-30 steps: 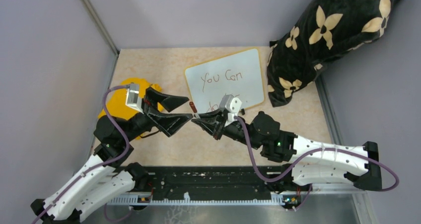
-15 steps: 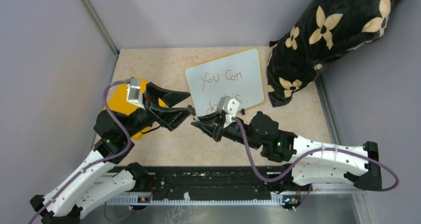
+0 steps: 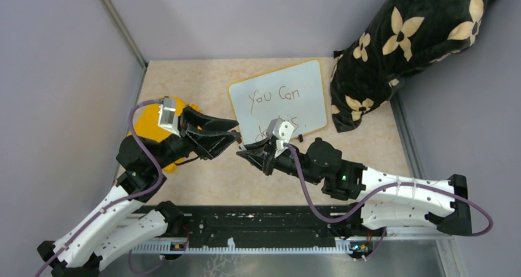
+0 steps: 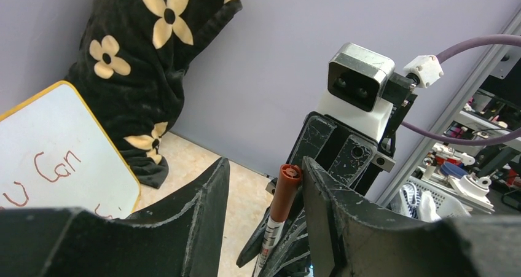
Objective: Write a sentence on the whiteboard
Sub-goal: Close the whiteboard marker at the center of the board.
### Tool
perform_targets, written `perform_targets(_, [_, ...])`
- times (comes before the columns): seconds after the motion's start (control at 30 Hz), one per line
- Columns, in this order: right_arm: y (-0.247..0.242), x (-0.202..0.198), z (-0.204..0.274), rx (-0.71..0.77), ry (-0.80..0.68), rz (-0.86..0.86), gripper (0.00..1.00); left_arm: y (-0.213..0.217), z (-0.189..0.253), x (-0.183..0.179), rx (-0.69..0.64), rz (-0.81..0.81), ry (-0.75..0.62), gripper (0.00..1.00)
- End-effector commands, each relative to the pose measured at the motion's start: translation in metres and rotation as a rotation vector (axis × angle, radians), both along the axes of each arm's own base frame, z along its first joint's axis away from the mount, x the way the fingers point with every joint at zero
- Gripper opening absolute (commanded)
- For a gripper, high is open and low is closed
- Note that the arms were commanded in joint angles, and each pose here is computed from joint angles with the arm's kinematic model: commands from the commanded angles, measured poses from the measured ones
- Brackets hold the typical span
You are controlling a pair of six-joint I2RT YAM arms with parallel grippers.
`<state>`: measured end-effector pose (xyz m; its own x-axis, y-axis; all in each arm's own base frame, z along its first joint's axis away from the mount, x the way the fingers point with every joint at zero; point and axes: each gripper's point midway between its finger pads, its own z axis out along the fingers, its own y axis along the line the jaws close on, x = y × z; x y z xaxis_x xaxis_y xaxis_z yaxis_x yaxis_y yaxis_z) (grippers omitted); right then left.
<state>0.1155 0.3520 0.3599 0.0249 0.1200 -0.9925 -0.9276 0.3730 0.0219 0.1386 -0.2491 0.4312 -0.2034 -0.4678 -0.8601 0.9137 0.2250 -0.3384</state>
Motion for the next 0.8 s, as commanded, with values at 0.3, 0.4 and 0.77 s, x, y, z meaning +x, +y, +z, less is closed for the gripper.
perform_targets(0.3, [-0.003, 0.002, 0.045, 0.112, -0.018, -0.014, 0.0, -0.008, -0.008, -0.006, 0.031, -0.06, -0.002, 0.35])
perform_targets(0.4, [-0.005, 0.004, 0.048, 0.123, -0.02, -0.027, 0.0, -0.01, -0.013, -0.008, 0.041, -0.077, 0.007, 0.23])
perform_targets(0.77, [-0.011, 0.012, 0.062, 0.189, -0.029, -0.083, 0.0, -0.018, -0.049, -0.009, 0.074, -0.133, 0.12, 0.0])
